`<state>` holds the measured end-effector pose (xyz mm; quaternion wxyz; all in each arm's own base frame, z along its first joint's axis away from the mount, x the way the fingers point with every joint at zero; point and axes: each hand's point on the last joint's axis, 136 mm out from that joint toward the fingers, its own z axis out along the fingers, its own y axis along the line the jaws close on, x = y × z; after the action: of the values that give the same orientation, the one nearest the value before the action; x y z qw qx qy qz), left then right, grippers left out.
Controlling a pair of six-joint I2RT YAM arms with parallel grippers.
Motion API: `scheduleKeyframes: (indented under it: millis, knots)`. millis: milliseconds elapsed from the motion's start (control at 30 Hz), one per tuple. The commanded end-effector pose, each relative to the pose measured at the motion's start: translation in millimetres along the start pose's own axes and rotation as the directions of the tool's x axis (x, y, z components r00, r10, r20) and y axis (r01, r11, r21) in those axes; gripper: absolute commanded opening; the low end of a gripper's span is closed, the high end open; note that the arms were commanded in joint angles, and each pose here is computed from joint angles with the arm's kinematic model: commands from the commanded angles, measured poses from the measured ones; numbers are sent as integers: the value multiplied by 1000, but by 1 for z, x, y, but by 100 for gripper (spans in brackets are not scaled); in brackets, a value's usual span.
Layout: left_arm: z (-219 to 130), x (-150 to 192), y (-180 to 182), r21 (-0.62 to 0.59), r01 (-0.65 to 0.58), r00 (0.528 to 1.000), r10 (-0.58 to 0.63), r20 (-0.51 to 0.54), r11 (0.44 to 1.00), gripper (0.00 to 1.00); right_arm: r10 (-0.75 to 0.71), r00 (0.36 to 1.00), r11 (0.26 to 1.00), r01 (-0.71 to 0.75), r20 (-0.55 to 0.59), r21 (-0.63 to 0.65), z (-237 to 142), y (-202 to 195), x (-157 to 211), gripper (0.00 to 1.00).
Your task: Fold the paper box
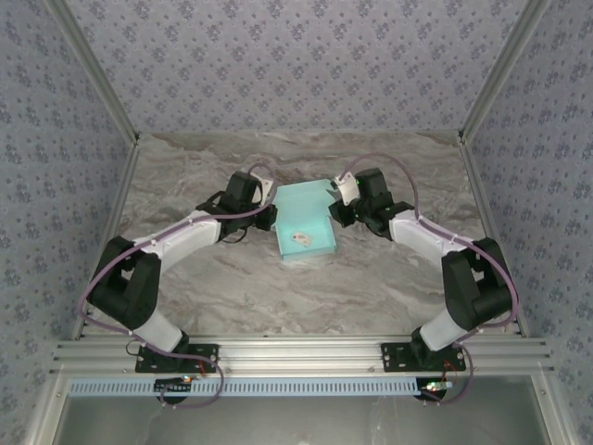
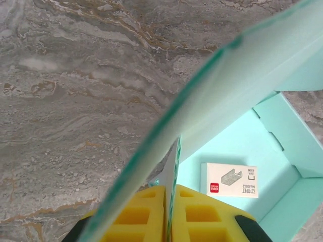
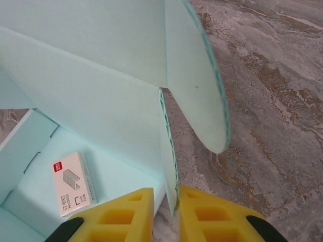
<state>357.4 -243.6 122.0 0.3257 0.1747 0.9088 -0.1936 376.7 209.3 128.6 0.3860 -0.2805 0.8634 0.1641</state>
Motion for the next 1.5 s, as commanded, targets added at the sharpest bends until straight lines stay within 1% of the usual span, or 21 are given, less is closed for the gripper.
scheduleKeyframes:
  millis: [0, 167, 367, 467, 600, 700, 867, 1033, 1067, 1133, 1267, 1333, 1467]
  knots:
    - [0, -13, -4, -11, -45, 999, 45, 30, 999, 9, 1, 1000, 1000, 0, 17, -12, -12, 6, -1, 23]
    - [-5, -12, -9, 14, -125, 991, 125, 40, 992, 9, 9, 1000, 1000, -9, -18, 14, -27, -13, 6, 37]
    - [-8, -13, -10, 16, -187, 981, 186, 50, 982, 9, 9, 1000, 999, -9, -8, -47, -40, -21, 5, 53]
    - [-8, -15, -14, 33, -199, 979, 197, 59, 979, 9, -2, 1000, 998, 2, 0, -65, -35, -21, 1, 57]
    - [-8, -15, -20, 64, -226, 973, 223, 61, 972, 9, -24, 1000, 997, 23, -7, -78, -26, -26, -5, 59]
    - [-9, -15, -22, 74, -242, 969, 238, 61, 967, 9, -38, 999, 995, 38, 8, -88, -20, -31, -13, 61]
    - [-9, -16, -23, 81, -242, 969, 238, 59, 967, 9, -65, 998, 987, 66, 11, -146, -3, -31, -24, 63]
    - [-10, -15, -25, 90, -240, 970, 236, 55, 967, 9, -94, 995, 982, 95, 10, -165, 13, -33, -27, 63]
    - [-10, -15, -25, 91, -237, 971, 233, 56, 967, 9, -102, 995, 982, 104, 20, -160, 15, -35, -34, 63]
    - [-10, -16, -26, 96, -238, 971, 233, 58, 967, 9, -115, 993, 979, 116, 18, -168, 20, -36, -37, 63]
    - [-10, -16, -28, 106, -236, 971, 231, 57, 966, 9, -139, 990, 972, 138, 8, -189, 29, -36, -37, 60]
    - [-10, -17, -28, 106, -236, 971, 231, 60, 966, 9, -149, 989, 967, 146, 0, -210, 32, -32, -37, 54]
    - [-10, -18, -27, 102, -232, 972, 227, 61, 967, 9, -168, 986, 964, 158, -26, -214, 36, -27, -32, 33]
